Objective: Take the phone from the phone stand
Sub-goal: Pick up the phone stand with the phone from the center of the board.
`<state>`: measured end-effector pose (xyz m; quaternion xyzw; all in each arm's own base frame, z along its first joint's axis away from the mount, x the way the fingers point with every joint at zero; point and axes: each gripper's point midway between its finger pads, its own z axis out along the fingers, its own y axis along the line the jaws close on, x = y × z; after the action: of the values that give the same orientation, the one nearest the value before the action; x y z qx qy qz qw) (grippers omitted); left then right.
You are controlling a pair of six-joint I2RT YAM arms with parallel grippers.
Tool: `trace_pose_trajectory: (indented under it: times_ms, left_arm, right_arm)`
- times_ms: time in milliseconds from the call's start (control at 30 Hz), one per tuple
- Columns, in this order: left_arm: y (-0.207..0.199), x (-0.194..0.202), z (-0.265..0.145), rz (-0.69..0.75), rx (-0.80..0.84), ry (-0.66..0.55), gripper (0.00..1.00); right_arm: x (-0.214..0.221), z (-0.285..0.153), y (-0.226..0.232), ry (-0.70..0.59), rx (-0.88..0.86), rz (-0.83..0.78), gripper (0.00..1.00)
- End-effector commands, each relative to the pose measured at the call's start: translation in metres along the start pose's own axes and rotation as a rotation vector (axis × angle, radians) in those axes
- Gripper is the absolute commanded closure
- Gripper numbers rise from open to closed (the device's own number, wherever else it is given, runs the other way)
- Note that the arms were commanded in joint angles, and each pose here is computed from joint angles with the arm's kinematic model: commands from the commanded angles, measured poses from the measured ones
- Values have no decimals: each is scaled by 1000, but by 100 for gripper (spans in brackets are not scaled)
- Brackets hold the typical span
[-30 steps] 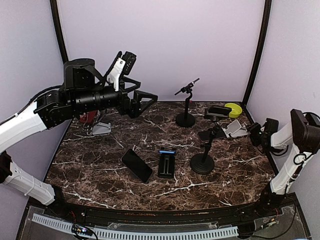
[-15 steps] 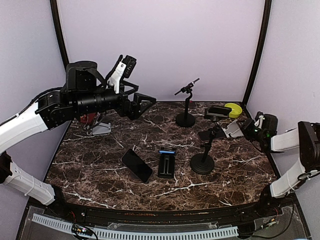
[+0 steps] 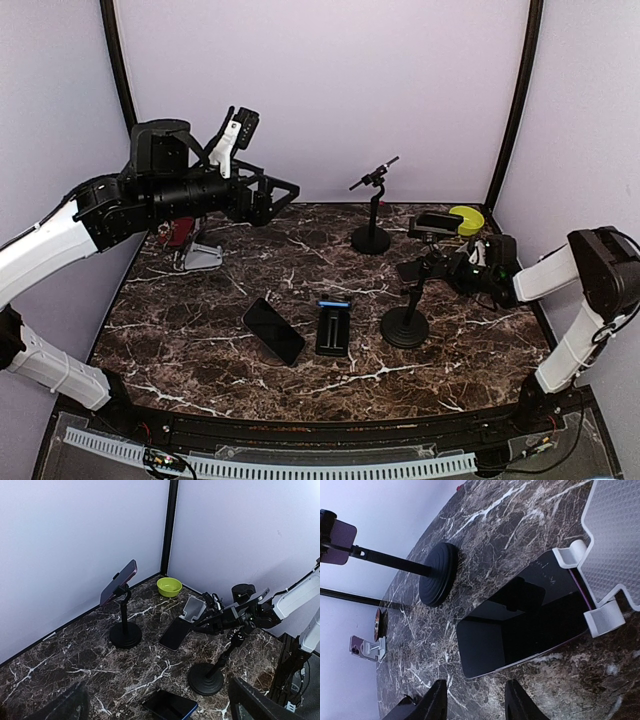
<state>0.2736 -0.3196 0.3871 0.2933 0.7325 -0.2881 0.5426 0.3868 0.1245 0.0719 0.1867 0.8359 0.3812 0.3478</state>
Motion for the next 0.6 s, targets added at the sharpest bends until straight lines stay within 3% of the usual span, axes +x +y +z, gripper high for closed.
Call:
trace_pose_trajectory:
  times_ms: [0,200,567]
  left_arm:
    - [2,-2,-6,-22,10,-19,1]
    - [4,-2,-7,-29,8,-21,1]
    - [9,0,-10,-32,-6,-22,1]
  right_arm:
    - [3,13,1,-6,28,-11,62]
    - [23,33,0,27,60,-28,69]
    - [41,72,15,87,20,-38,69]
